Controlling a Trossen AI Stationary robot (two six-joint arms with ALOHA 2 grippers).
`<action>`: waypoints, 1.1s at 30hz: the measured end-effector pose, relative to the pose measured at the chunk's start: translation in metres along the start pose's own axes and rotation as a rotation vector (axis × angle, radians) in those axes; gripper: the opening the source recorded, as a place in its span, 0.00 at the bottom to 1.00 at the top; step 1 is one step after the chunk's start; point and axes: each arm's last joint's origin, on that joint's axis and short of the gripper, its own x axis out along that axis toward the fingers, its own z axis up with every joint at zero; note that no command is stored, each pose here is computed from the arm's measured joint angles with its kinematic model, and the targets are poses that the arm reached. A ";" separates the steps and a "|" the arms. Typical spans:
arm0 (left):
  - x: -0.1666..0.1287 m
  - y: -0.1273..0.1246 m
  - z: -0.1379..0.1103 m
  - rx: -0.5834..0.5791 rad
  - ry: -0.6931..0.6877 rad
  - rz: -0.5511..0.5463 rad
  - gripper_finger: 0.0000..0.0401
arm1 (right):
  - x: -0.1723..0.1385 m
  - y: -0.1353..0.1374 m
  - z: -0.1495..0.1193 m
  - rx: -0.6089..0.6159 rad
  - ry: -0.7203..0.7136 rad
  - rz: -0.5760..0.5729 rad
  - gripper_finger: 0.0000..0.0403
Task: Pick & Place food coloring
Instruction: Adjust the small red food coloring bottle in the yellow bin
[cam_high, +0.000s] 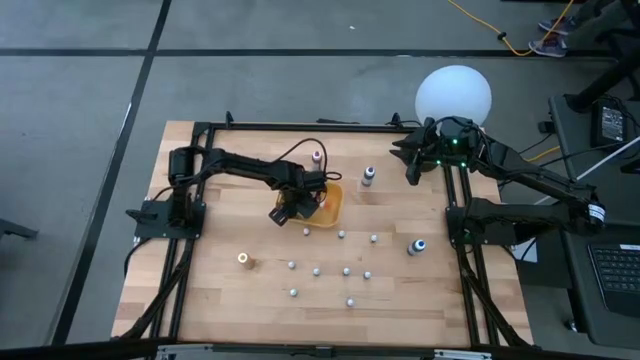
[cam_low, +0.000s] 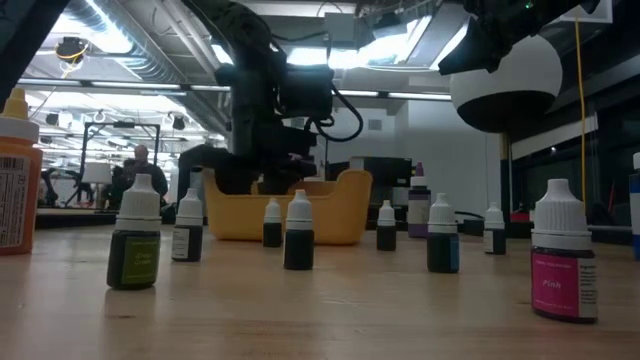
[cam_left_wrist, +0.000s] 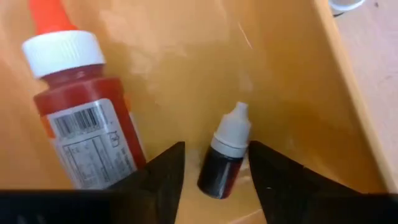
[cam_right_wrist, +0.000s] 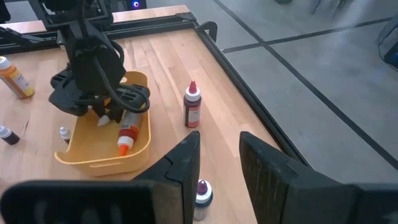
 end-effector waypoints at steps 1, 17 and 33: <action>0.000 0.000 0.000 -0.001 -0.001 0.004 0.39 | 0.000 0.000 0.000 0.002 0.000 0.000 0.29; -0.043 0.018 0.003 -0.120 -0.047 0.074 0.11 | 0.000 0.000 0.000 0.030 -0.002 0.000 0.29; -0.163 0.067 0.009 -0.516 -0.289 0.445 0.11 | 0.023 0.001 0.021 0.186 -0.177 0.148 0.47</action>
